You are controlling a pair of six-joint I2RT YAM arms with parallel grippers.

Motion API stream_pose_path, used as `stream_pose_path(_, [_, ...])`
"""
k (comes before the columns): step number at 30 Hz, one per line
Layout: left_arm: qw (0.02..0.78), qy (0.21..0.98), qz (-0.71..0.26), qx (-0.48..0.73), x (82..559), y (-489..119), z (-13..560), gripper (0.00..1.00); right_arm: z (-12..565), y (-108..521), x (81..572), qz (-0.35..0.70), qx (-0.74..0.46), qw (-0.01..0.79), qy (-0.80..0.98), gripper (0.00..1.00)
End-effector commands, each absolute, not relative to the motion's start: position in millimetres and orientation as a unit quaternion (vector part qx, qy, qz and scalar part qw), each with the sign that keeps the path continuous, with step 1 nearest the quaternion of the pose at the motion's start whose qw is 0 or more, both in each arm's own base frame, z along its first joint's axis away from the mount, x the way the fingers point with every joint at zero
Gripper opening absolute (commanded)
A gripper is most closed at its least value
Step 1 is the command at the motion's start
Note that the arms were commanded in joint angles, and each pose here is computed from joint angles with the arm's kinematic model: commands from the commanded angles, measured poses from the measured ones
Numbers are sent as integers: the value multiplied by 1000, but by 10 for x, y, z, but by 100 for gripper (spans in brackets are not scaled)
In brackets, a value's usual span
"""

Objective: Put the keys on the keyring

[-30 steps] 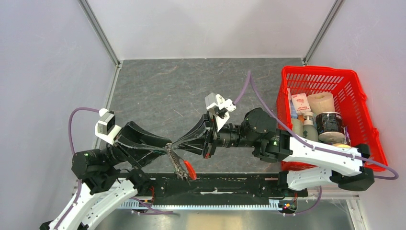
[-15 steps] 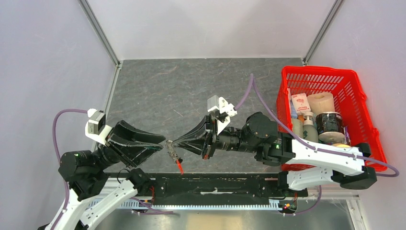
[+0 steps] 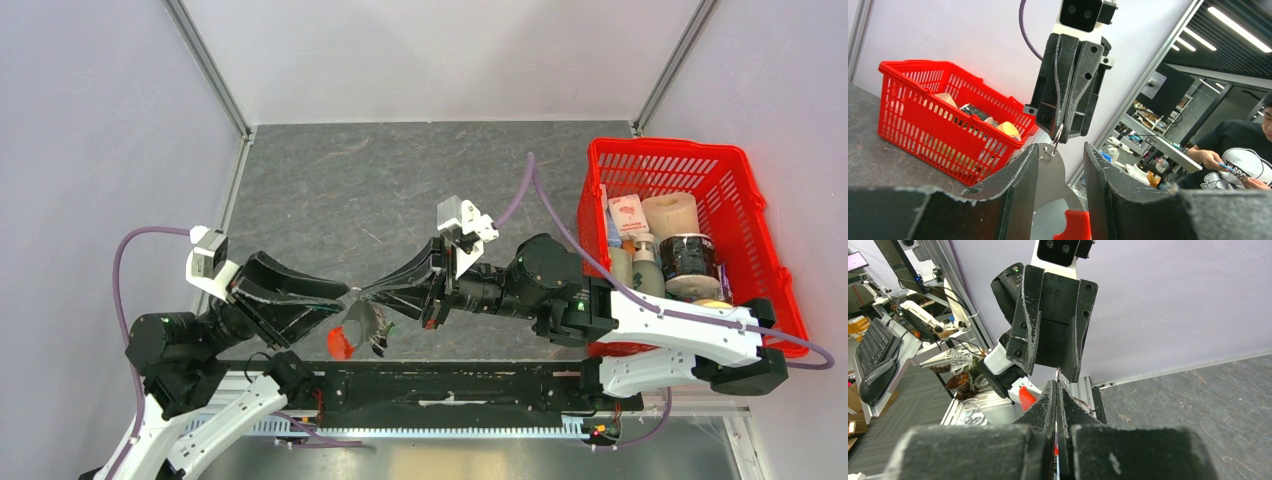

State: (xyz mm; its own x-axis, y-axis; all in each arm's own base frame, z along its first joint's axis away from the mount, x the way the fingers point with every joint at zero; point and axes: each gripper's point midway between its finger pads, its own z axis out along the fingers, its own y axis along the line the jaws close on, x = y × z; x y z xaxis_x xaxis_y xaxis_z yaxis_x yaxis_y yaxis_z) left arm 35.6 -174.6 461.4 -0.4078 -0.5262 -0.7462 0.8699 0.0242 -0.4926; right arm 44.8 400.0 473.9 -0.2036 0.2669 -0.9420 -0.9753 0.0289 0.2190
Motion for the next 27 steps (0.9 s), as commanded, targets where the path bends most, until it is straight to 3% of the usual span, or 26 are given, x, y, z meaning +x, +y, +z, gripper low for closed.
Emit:
stream_pose_path(1, [521, 471, -687, 187, 255, -1709, 4754, 45, 5144, 3864, 446, 619, -327, 555, 449, 0])
stream_pose_path(27, [509, 444, -709, 201, 183, -1744, 4813, 45, 5170, 3976, 341, 647, -331, 535, 431, 0])
